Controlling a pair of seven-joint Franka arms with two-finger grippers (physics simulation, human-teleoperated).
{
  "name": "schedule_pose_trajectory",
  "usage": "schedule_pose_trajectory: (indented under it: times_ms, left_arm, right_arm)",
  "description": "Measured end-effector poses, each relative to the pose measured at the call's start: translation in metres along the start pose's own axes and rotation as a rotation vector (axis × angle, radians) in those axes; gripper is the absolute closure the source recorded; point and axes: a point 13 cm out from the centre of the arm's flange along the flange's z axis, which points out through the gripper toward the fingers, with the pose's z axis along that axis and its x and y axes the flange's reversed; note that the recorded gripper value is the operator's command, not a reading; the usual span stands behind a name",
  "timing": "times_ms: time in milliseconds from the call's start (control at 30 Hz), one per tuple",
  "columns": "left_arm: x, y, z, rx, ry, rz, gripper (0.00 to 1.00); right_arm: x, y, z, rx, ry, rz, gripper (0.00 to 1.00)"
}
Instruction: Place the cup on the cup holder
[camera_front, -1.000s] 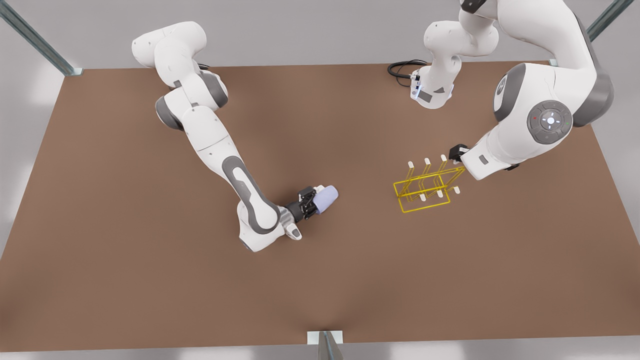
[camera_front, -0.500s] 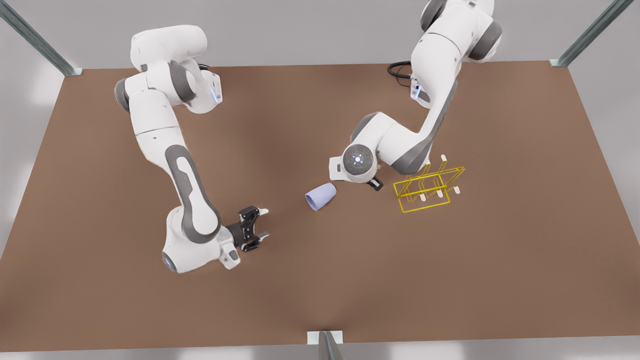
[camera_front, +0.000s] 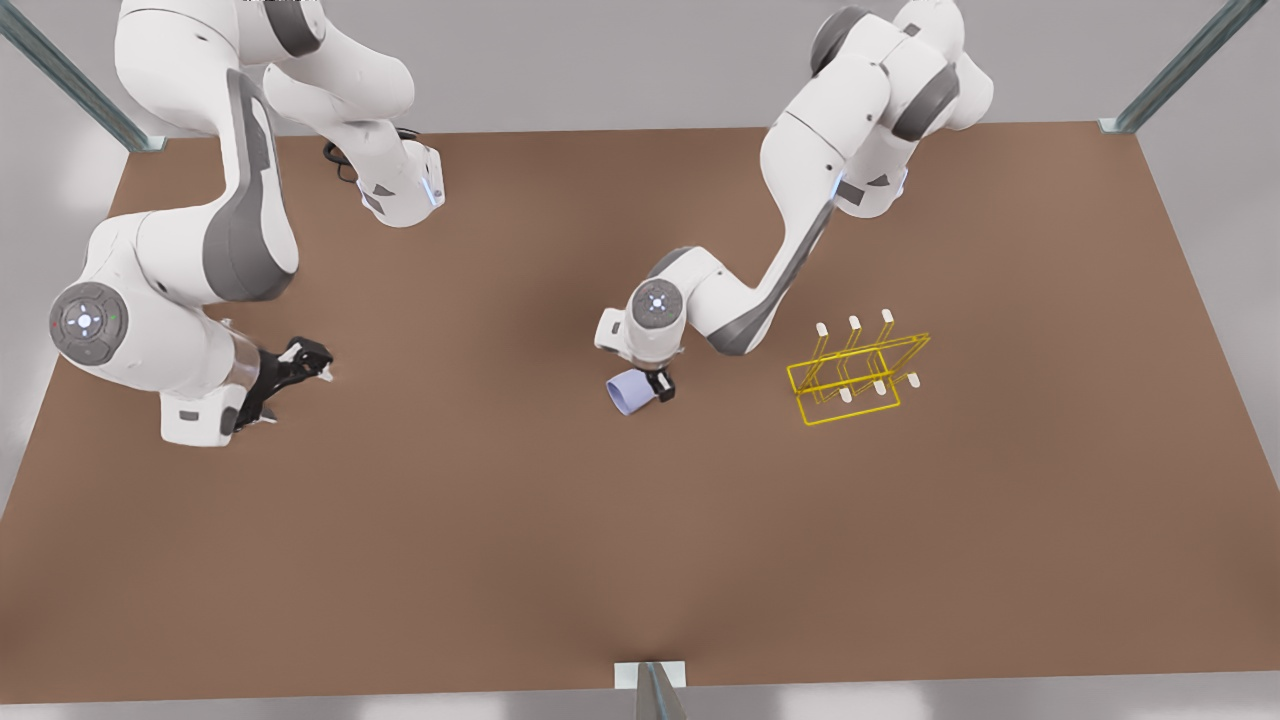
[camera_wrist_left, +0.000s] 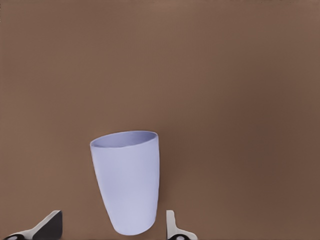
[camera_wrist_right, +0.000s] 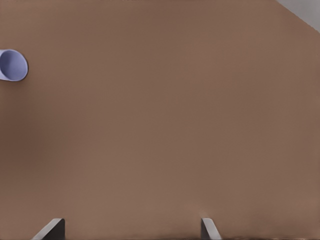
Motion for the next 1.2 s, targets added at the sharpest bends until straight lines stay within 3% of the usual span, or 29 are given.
schedule_pose_trajectory:
  times_ms: [400,900,933,967,1000,1200]
  left_arm:
    - [-0.014,-0.006,0.052,-0.003,-0.042,-0.004,0.0]
    - [-0.008,-0.005,0.095,0.009,-0.026,-0.07,0.0]
    - [-0.008,-0.005,0.095,0.008,-0.027,-0.073,0.05]
    - [-0.008,-0.005,0.095,0.008,-0.027,-0.077,0.18]
    - [-0.008,-0.005,0.094,0.007,-0.028,-0.08,0.22]
    - [-0.008,-0.004,0.091,0.001,-0.022,-0.103,0.22]
  right_arm:
    - [0.015,-0.022,0.023,-0.005,0.132,0.366,0.0]
    - [0.025,-0.028,0.022,-0.001,0.154,0.613,0.0]
    - [0.021,-0.025,0.024,-0.001,0.155,0.615,0.0]
    - [0.019,-0.025,0.024,0.0,0.153,0.622,0.0]
    - [0.019,-0.025,0.025,0.0,0.151,0.632,0.0]
    - [0.001,-0.028,0.052,-0.014,0.154,0.663,0.0]
